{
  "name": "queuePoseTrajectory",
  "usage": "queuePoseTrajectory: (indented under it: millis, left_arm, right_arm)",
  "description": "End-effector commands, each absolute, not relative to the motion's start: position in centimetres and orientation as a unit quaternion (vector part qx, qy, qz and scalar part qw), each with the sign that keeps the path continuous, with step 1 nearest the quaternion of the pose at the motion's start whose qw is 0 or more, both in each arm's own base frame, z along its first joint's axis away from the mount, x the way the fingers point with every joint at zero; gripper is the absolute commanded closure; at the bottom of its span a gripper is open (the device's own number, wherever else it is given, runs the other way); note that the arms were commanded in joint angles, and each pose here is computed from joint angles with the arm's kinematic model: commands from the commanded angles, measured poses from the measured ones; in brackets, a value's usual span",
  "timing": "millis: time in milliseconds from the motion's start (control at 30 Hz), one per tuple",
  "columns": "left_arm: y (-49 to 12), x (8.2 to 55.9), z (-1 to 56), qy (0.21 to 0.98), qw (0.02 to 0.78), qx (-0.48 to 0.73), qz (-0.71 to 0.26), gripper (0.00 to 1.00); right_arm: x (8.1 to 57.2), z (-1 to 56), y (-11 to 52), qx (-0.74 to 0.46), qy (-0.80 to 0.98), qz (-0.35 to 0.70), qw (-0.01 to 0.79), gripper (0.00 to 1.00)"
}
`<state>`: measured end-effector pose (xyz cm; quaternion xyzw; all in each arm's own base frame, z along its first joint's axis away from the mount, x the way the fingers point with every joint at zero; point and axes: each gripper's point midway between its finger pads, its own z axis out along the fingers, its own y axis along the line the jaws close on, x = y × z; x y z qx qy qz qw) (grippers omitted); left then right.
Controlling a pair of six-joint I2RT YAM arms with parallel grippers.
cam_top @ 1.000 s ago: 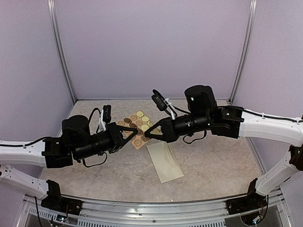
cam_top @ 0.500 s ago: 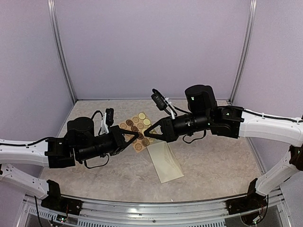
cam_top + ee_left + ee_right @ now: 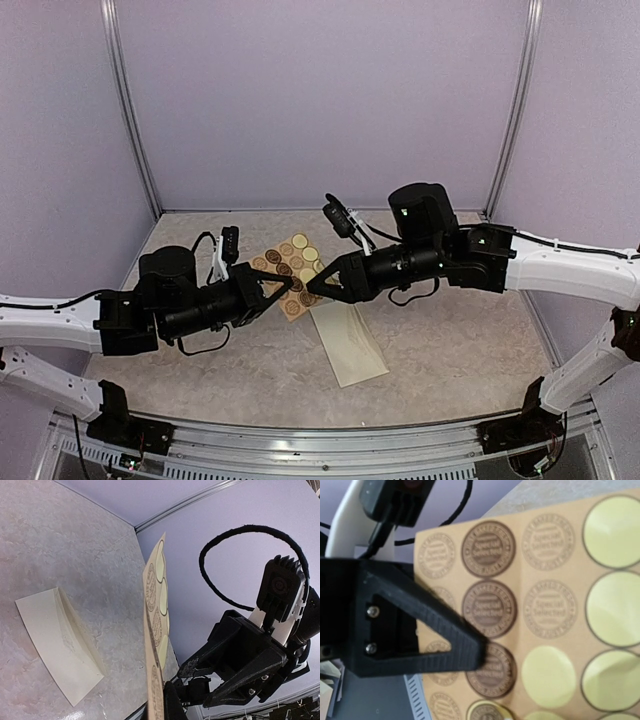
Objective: Place the letter into the envelope and seal it
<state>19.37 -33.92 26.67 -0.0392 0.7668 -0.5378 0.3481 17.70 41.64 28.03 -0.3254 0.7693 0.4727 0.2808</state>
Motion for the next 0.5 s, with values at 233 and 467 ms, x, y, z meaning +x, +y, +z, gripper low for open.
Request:
queuePoseTrajectory:
  millis: [233,467]
  left_arm:
    - [-33.8,19.2,28.0,0.752,0.355,-0.037,-0.555,1.0]
    - [-33.8,19.2,28.1,0.751,0.355,-0.037,-0.556,1.0]
  right_arm:
    - [17.4,26.7,41.9,-0.329,0.778,0.466,0.264,0.74]
    - [17.5,26.5,42.1,-0.33,0.778,0.466,0.262,0.74]
